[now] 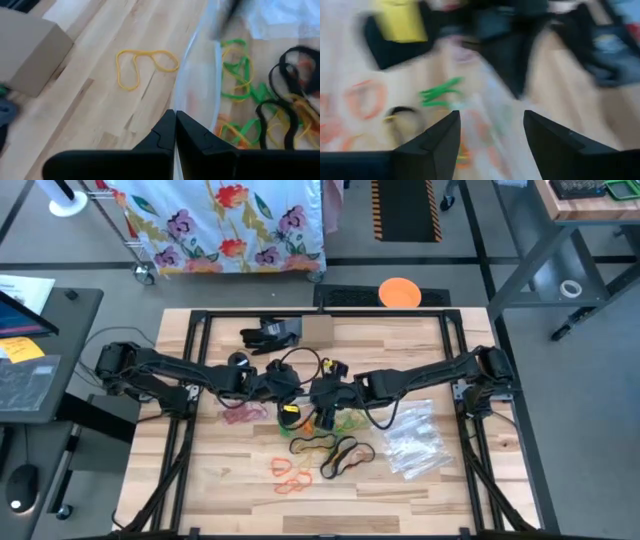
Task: Sort rubber bands
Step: Open the transparent zip bag
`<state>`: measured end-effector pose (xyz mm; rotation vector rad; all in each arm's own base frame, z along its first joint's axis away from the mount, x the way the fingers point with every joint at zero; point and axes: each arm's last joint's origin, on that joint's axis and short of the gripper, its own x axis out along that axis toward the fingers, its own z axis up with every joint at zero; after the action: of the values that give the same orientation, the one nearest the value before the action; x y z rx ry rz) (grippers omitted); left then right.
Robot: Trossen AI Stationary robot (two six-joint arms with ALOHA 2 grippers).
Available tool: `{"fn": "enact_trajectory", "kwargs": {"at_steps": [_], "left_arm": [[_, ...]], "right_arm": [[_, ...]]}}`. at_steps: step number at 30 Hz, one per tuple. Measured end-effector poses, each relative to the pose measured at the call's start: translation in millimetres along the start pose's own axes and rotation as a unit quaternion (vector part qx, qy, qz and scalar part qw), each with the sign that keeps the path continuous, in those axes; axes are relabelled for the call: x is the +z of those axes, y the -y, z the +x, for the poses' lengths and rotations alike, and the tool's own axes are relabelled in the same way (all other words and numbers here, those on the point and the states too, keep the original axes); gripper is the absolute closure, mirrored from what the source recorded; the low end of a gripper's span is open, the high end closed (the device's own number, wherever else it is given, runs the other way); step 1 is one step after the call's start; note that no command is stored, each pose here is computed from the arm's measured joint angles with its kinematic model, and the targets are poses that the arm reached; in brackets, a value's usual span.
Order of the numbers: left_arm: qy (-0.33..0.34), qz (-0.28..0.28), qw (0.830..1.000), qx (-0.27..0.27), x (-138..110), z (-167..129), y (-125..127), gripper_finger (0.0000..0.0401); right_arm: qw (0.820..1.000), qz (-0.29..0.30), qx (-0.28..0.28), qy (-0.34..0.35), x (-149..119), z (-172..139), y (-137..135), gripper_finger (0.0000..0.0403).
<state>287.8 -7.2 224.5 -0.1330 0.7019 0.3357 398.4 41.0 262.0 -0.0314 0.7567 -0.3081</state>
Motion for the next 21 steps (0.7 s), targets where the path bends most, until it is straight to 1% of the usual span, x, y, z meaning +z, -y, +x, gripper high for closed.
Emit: {"fn": "enact_trajectory", "kwargs": {"at_steps": [2,5,11,21], "left_arm": [[0.005,0.002,1.000,-0.005,0.6,-3.4,2.4,0.0401],[0.013,0.003,1.000,-0.014,1.8,-6.6,5.3,0.0401],[0.012,0.004,1.000,-0.016,1.5,-6.9,5.9,0.0401],[0.012,0.006,1.000,-0.016,1.7,-6.5,5.1,0.0401]], "right_arm": [[0.999,0.017,-0.033,-0.004,-1.1,0.6,4.2,0.0200],[0.998,0.035,-0.045,-0.012,-2.2,4.6,11.4,0.0205],[0.998,0.042,-0.049,-0.013,-3.6,8.5,17.5,0.0206],[0.998,0.035,-0.041,-0.015,-5.1,6.2,10.5,0.0207]]}}
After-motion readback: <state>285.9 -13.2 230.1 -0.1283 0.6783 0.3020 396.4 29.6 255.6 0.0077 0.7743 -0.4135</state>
